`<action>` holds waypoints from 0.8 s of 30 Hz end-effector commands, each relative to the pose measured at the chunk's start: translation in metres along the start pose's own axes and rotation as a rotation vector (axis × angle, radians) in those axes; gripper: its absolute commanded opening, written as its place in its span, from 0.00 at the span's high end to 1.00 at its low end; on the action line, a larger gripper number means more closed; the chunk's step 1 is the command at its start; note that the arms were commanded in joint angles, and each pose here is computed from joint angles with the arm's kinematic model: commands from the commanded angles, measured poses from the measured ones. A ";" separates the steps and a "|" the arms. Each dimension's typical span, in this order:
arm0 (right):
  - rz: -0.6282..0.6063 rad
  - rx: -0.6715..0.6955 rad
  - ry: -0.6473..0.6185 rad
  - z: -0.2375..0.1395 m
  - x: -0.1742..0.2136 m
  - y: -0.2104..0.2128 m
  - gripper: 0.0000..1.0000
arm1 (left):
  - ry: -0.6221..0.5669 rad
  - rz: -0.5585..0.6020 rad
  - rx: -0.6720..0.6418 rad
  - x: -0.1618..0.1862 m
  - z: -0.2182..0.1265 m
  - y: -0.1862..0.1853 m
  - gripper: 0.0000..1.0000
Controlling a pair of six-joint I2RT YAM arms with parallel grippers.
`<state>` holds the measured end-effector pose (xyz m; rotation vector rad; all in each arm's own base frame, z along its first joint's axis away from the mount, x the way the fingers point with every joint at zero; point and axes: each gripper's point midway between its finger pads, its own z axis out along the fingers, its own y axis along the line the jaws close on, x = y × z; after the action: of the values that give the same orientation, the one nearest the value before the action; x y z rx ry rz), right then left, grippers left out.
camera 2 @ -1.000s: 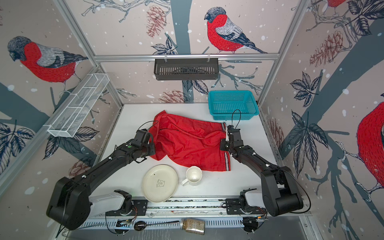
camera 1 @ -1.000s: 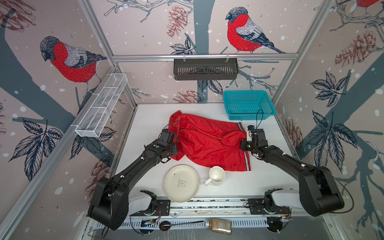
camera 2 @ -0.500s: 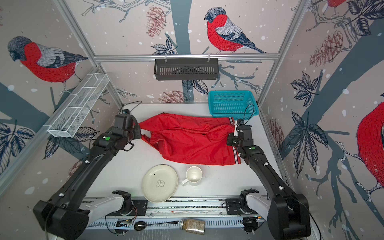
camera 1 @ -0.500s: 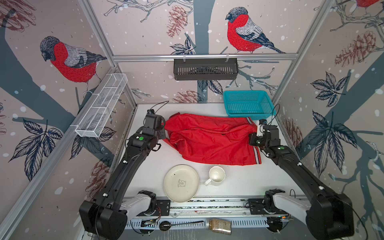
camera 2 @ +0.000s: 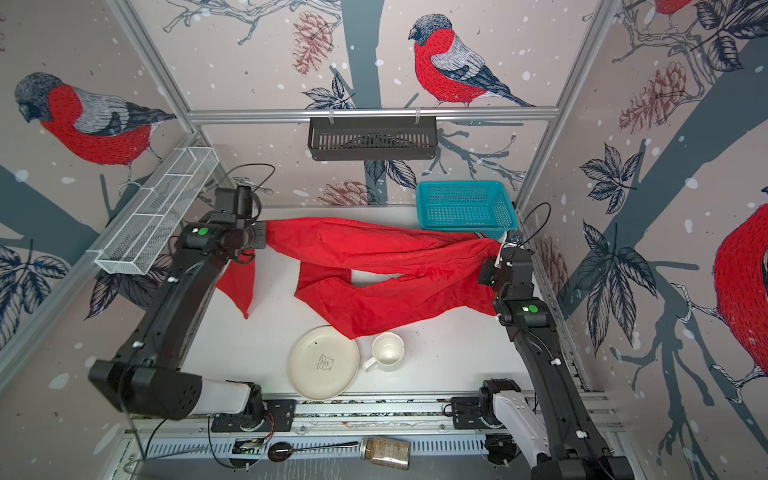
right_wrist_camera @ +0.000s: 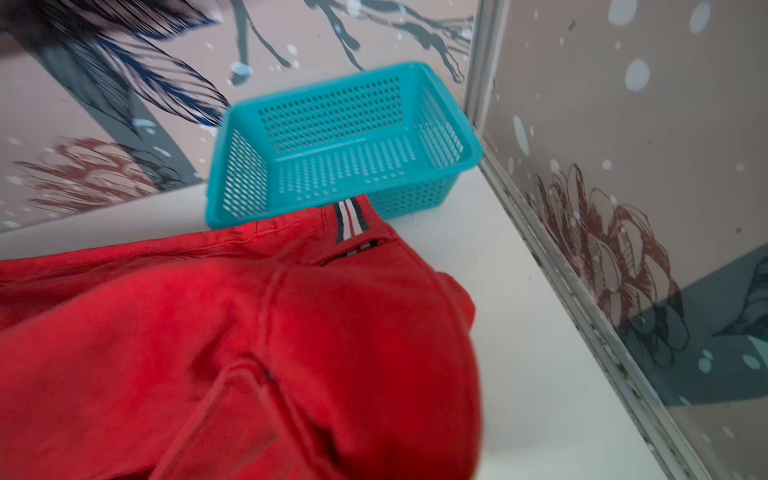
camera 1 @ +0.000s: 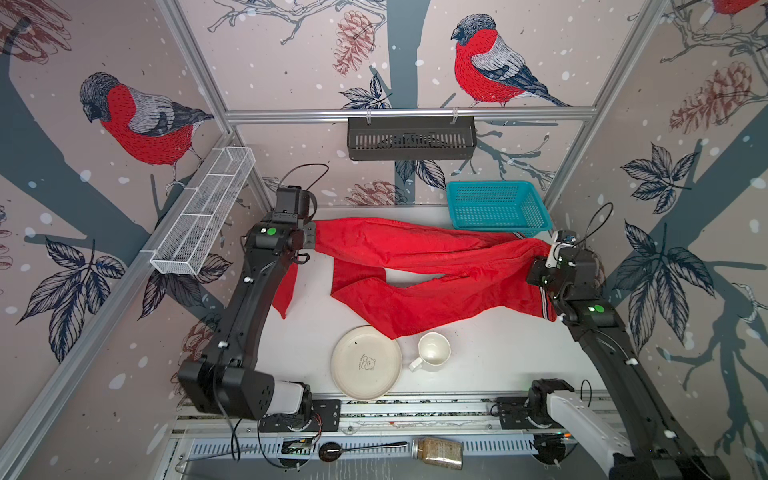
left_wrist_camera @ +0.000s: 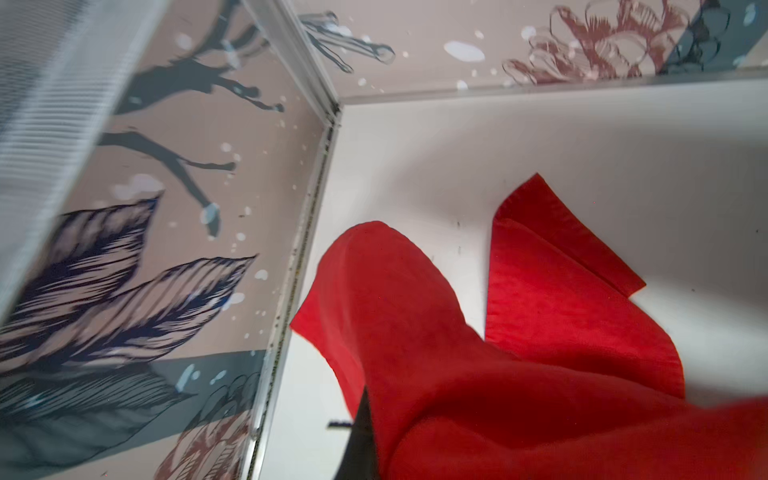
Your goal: Fold and stack the trousers
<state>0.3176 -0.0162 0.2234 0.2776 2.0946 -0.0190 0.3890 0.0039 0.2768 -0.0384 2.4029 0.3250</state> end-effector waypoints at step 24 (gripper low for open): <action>0.154 0.041 0.052 0.030 0.030 -0.041 0.22 | 0.324 0.212 0.321 0.023 0.160 -0.154 0.39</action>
<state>0.3142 -0.0667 0.1456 0.5491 2.1822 -0.0405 0.4962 -0.1162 0.0902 0.3392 2.7816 -0.0153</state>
